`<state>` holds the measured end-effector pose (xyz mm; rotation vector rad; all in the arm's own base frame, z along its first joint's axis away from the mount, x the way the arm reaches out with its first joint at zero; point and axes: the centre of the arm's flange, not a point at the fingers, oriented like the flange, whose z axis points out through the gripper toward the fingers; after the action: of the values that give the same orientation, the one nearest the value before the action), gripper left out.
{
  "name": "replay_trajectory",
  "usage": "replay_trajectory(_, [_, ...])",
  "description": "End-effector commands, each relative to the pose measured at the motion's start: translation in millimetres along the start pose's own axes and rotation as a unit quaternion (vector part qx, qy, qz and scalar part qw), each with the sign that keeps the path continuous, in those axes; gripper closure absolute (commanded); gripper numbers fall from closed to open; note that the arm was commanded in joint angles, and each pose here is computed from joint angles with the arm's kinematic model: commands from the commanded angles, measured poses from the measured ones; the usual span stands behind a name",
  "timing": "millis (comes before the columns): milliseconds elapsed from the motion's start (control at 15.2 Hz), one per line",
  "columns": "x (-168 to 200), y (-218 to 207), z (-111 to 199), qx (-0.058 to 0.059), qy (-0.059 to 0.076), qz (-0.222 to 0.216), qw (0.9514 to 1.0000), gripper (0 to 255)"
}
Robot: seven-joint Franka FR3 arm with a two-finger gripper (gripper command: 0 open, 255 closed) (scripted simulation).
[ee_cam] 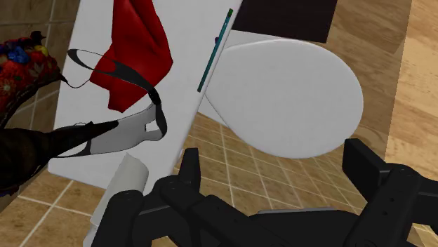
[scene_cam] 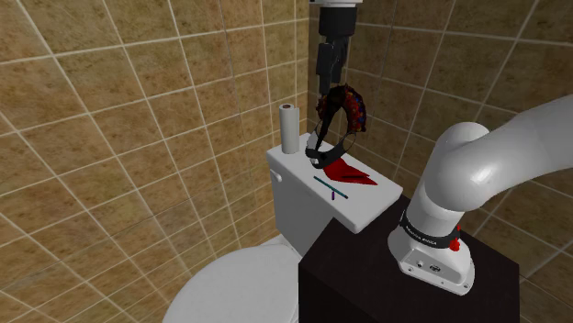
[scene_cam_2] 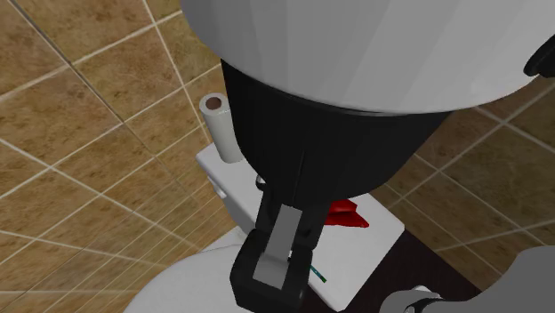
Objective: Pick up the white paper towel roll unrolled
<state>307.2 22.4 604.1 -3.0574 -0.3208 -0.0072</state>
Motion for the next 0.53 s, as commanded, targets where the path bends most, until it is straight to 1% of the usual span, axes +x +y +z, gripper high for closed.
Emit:
replay_trajectory(0, [0.0,0.0,0.0,0.000,0.000,0.000,1.0000,0])
replay_trajectory(462, [60.5,50.6,44.7,-0.013,-0.002,0.027,0.9995,0])
